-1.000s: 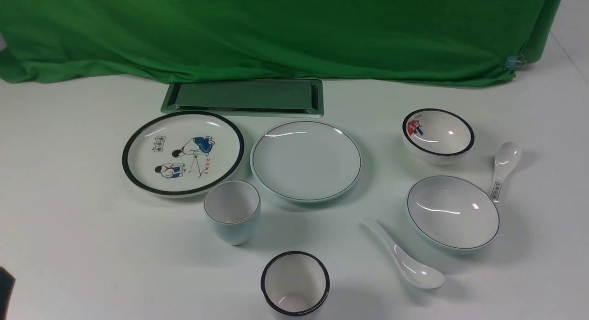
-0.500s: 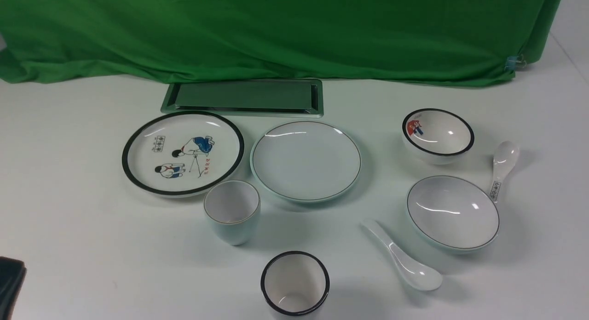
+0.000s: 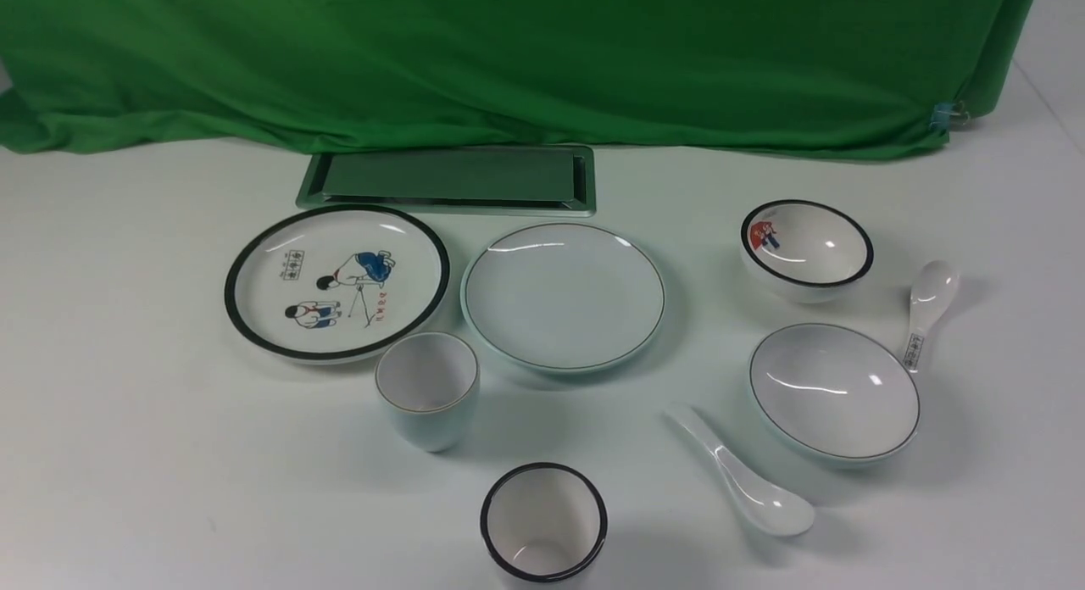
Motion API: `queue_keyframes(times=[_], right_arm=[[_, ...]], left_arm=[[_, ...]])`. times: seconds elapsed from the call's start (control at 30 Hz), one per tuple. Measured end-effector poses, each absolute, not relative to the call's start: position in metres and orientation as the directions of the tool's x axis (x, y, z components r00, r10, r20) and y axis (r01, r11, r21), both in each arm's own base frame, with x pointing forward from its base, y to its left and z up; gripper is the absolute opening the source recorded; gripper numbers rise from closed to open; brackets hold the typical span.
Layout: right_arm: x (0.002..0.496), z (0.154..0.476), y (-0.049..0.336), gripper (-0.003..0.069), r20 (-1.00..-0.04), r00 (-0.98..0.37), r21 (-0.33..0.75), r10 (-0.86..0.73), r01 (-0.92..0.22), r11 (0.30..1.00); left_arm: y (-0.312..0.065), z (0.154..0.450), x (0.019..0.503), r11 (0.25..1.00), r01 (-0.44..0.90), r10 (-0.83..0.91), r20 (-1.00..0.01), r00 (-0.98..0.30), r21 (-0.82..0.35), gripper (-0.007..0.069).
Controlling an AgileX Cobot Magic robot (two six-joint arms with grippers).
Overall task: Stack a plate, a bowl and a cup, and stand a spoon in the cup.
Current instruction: Use the right arm to grab a blue rice bowl
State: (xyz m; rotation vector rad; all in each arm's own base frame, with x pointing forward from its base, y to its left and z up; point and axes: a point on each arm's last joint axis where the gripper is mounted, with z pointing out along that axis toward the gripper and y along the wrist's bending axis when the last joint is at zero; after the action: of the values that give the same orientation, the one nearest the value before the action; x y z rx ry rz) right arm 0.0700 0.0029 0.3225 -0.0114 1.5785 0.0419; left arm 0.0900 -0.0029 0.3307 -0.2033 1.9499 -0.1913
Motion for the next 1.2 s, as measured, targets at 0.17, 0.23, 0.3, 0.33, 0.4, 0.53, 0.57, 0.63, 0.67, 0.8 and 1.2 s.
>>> queue_keyframes(times=[0.17, 0.23, 0.3, 0.33, 0.4, 0.53, 0.57, 0.63, 0.67, 0.8, 1.2], right_arm=[[0.101, 0.359, 0.006, 0.0010, -0.965, -0.211, -0.139, -0.157, -0.095, 0.986], [0.121, 0.368, 0.011, 0.0010, -0.923, -0.329, -0.151, -0.198, -0.162, 0.975], [0.137, 0.369, 0.017, 0.0010, -0.875, -0.415, -0.159, -0.247, -0.235, 0.959], [0.137, 0.368, 0.017, 0.0010, -0.872, -0.421, -0.161, -0.251, -0.238, 0.958], [0.156, 0.365, 0.029, 0.0010, -0.805, -0.504, -0.154, -0.313, -0.331, 0.931], [0.192, 0.348, 0.054, 0.0010, -0.641, -0.638, -0.109, -0.427, -0.475, 0.873], [0.196, 0.344, 0.058, 0.0010, -0.612, -0.655, -0.100, -0.443, -0.492, 0.865], [0.214, 0.333, 0.073, 0.0010, -0.541, -0.685, -0.075, -0.488, -0.539, 0.839], [0.219, 0.330, 0.078, 0.0010, -0.522, -0.689, -0.069, -0.502, -0.553, 0.830], [0.243, 0.319, 0.101, 0.0018, -0.469, -0.681, -0.061, -0.562, -0.610, 0.790], [0.304, 0.309, 0.134, 0.0201, -0.392, -0.697, -0.042, -0.600, -0.638, 0.769]], left_arm=[[-0.004, 0.349, 0.132, 0.995, 0.038, -0.052, -0.795, -0.604, -0.094, -0.0011], [-0.014, 0.354, 0.150, 0.989, 0.122, 0.021, -0.738, -0.674, -0.083, -0.0011], [-0.026, 0.353, 0.166, 0.976, 0.202, 0.097, -0.686, -0.721, -0.075, -0.0011], [-0.027, 0.352, 0.168, 0.975, 0.209, 0.102, -0.683, -0.723, -0.076, -0.0011], [-0.042, 0.346, 0.182, 0.953, 0.293, 0.184, -0.626, -0.758, -0.074, -0.0011], [-0.073, 0.327, 0.207, 0.906, 0.416, 0.317, -0.527, -0.788, -0.078, -0.0011], [-0.077, 0.323, 0.212, 0.901, 0.426, 0.330, -0.509, -0.795, -0.082, -0.0011], [-0.089, 0.317, 0.222, 0.886, 0.455, 0.363, -0.476, -0.801, -0.089, -0.0009], [-0.093, 0.314, 0.228, 0.882, 0.461, 0.374, -0.459, -0.806, -0.091, -0.0009], [-0.103, 0.310, 0.249, 0.877, 0.470, 0.392, -0.420, -0.819, -0.098, -0.0009], [-0.113, 0.318, 0.281, 0.872, 0.482, 0.395, -0.466, -0.792, -0.080, -0.0008]])
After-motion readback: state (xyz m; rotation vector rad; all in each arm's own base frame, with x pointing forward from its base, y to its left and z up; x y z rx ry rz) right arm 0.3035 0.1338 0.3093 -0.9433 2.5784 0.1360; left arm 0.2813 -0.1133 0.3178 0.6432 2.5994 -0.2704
